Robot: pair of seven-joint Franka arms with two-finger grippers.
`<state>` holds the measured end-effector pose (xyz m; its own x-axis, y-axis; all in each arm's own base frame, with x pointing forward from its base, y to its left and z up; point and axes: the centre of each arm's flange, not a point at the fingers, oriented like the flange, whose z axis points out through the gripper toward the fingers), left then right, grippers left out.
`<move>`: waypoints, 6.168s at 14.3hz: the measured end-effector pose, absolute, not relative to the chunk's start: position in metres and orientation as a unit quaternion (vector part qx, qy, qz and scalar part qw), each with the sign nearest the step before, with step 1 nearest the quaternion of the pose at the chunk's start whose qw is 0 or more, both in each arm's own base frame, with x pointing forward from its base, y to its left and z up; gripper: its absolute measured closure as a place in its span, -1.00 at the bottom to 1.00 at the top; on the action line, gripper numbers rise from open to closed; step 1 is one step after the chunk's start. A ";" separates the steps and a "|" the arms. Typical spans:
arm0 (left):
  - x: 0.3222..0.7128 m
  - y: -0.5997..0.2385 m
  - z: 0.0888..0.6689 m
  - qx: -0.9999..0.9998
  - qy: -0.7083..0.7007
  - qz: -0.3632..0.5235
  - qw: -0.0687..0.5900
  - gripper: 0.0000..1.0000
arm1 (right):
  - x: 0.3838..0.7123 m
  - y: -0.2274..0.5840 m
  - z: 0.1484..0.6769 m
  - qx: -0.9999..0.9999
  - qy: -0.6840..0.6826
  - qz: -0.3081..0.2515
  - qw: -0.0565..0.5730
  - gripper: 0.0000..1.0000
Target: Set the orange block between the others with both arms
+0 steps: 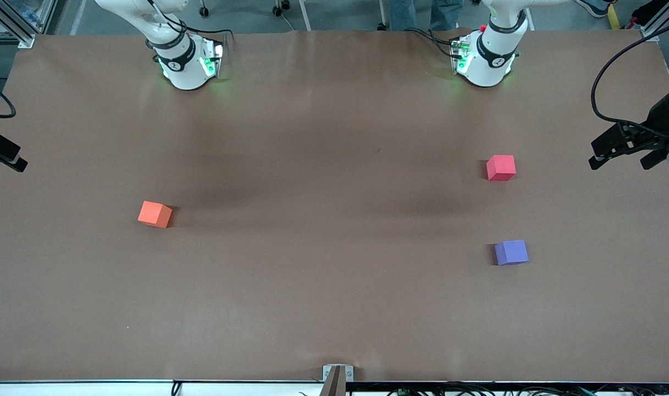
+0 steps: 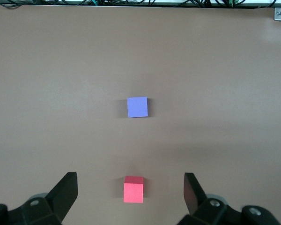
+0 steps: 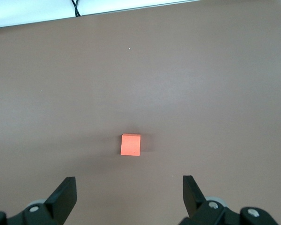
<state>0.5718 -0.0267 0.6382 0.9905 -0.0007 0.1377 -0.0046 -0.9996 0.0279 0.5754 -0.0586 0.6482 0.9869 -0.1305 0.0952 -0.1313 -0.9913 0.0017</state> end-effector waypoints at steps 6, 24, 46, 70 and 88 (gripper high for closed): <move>0.572 -0.016 0.638 0.997 0.008 0.069 0.013 -1.00 | 0.580 -0.057 0.627 0.997 -0.064 0.046 0.004 -1.00; 0.572 -0.024 0.634 0.998 0.001 0.064 0.012 -1.00 | 0.630 -0.035 0.315 0.989 -0.042 -0.138 0.010 -1.00; 0.572 -0.025 0.633 0.998 0.000 0.063 0.011 -1.00 | 0.598 -0.043 0.195 0.982 -0.064 -0.175 -0.003 -0.96; 0.571 -0.032 0.627 0.998 -0.007 0.056 0.012 -1.00 | 0.554 0.496 0.265 0.791 0.610 0.003 0.041 -0.15; 0.583 -0.084 0.552 0.999 -0.022 -0.026 0.019 -1.00 | 0.574 0.473 0.370 0.823 0.552 -0.042 0.128 -1.00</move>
